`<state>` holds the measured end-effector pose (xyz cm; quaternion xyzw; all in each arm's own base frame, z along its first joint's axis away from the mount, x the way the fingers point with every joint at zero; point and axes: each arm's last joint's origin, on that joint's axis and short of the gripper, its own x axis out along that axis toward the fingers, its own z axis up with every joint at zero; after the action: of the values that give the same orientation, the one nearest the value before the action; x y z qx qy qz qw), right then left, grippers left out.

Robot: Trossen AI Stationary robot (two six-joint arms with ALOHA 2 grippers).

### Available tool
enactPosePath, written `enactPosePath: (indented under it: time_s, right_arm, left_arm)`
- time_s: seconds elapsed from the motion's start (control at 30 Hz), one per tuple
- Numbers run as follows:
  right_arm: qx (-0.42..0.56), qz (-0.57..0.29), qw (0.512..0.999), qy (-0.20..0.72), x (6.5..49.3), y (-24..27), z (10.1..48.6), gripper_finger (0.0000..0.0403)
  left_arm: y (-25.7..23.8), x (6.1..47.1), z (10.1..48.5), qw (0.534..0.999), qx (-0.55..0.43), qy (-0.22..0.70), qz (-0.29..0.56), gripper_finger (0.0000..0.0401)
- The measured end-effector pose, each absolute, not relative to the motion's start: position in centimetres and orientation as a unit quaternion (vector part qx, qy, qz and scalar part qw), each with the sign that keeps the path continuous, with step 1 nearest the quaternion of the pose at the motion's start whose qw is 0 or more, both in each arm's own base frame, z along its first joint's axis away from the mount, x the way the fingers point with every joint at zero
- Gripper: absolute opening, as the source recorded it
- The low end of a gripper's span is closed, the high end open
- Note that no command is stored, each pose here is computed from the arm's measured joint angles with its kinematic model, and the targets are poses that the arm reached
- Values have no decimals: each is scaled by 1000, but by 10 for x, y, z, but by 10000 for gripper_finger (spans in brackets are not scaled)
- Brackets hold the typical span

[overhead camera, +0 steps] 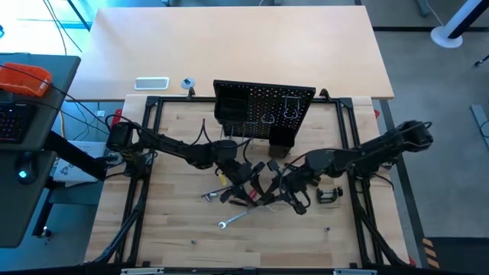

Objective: Hang tools onto peg board
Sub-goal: Put the spirit level into the bottom black bin on the pegboard

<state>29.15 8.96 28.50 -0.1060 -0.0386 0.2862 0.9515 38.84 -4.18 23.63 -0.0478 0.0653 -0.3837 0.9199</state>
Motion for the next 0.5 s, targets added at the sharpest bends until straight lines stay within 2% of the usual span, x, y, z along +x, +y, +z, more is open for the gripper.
enactPosePath:
  time_s: [0.07,0.2,0.27,0.37,0.5]
  right_arm:
    - [-106,284,952,-40,290,89,287,45]
    - [-107,278,954,-43,281,88,296,45]
    - [-109,279,953,-46,275,88,302,45]
    - [-110,275,954,-39,265,87,310,45]
    - [-112,248,962,-13,248,85,318,45]
  left_arm:
    - [-41,388,238,922,-50,63,-380,177]
    - [-37,389,236,927,-62,73,-363,262]
    - [-34,389,236,926,-65,76,-363,289]
    - [-32,389,237,925,-66,76,-366,302]
    - [-31,385,241,925,-56,83,-367,298]
